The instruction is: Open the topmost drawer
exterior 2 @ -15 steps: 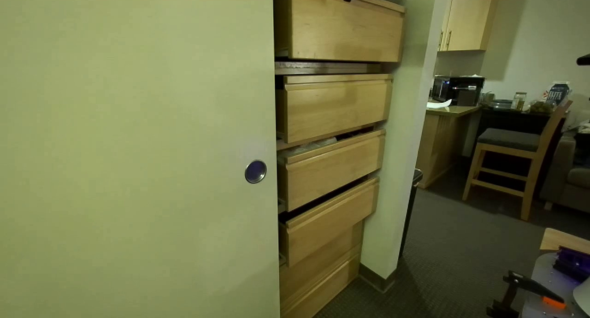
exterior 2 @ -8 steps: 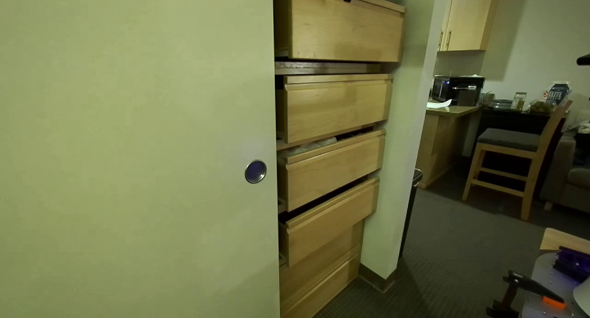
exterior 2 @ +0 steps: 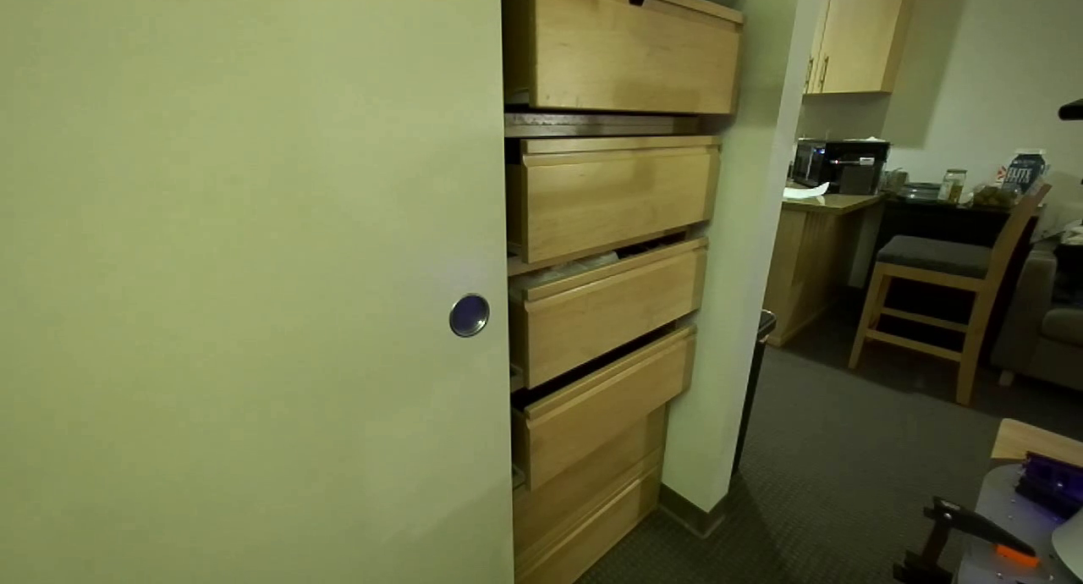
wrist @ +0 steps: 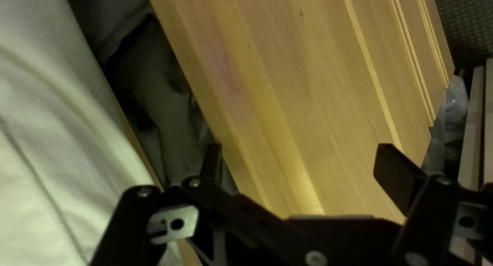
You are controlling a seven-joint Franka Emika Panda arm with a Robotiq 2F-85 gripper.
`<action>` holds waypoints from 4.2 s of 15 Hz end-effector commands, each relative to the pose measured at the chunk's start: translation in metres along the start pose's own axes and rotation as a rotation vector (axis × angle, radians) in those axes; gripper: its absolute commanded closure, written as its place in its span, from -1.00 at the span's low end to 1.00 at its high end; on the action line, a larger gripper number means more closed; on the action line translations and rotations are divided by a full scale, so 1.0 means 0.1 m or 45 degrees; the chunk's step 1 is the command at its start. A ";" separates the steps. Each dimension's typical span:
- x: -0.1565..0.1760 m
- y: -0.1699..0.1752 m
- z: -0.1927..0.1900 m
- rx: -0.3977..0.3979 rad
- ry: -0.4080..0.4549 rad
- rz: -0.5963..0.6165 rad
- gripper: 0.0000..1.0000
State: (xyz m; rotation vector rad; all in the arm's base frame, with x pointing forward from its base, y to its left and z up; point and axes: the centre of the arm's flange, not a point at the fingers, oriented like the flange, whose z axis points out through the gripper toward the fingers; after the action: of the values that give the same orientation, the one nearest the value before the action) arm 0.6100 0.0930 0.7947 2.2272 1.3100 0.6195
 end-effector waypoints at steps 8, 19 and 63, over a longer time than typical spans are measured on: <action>0.05 0.17 -0.03 -0.062 0.010 -0.010 -1.00; 0.08 0.14 0.13 -0.036 0.007 -0.016 -1.00; -0.47 -1.36 -0.65 0.273 -0.157 0.021 -1.00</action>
State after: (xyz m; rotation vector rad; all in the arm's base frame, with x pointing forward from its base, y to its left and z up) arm 0.4923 0.1269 0.7746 2.3523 1.3639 0.3674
